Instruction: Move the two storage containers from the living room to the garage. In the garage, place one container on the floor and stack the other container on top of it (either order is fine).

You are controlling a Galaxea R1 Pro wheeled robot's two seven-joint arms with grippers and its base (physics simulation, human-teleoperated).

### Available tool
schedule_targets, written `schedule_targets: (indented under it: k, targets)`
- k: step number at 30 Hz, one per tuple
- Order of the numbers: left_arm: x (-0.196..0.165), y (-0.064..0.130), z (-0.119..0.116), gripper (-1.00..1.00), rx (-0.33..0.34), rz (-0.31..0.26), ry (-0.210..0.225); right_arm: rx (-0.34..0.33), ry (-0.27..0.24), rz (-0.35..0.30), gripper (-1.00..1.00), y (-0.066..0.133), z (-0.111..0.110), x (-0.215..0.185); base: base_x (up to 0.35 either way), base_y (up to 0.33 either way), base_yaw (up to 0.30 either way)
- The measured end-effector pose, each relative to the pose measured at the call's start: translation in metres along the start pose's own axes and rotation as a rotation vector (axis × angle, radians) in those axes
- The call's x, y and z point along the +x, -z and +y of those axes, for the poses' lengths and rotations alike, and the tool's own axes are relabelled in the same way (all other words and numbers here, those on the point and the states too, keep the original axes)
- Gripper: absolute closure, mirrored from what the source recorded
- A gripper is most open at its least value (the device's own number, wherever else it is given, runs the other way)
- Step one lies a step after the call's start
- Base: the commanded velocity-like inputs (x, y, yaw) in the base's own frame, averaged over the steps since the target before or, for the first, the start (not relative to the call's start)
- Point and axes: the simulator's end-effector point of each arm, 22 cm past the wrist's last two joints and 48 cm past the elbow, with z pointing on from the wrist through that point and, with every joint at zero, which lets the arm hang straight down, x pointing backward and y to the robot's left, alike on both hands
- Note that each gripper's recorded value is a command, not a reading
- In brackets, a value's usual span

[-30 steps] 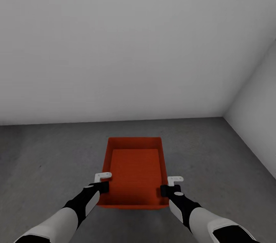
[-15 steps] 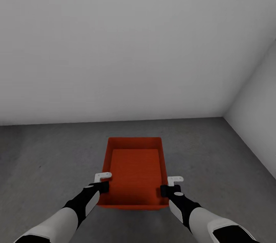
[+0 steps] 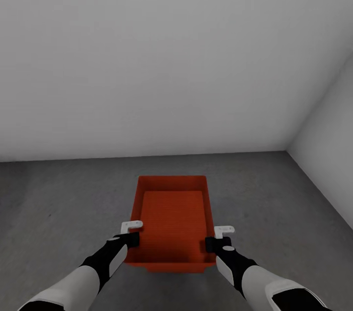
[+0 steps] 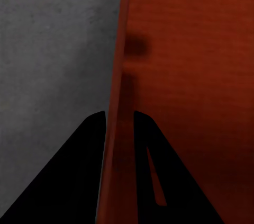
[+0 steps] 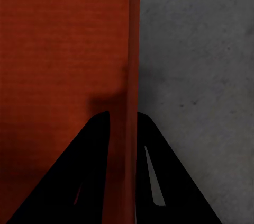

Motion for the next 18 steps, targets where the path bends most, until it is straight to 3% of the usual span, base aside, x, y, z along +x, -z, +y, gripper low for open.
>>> schedule_targets:
  k: [11,18]
  targets:
    - [0.0007,-0.0003,0.0,1.0,0.0,0.003,0.0,0.0,0.0,0.003,1.0,-0.0003,-0.0001,0.0007,0.024,0.0,-0.002]
    - [0.0005,-0.0003,0.0002,1.0,-0.001,0.002,0.0,0.001,0.001,0.002,1.0,-0.0002,0.0001,0.0004,0.001,0.0,-0.151]
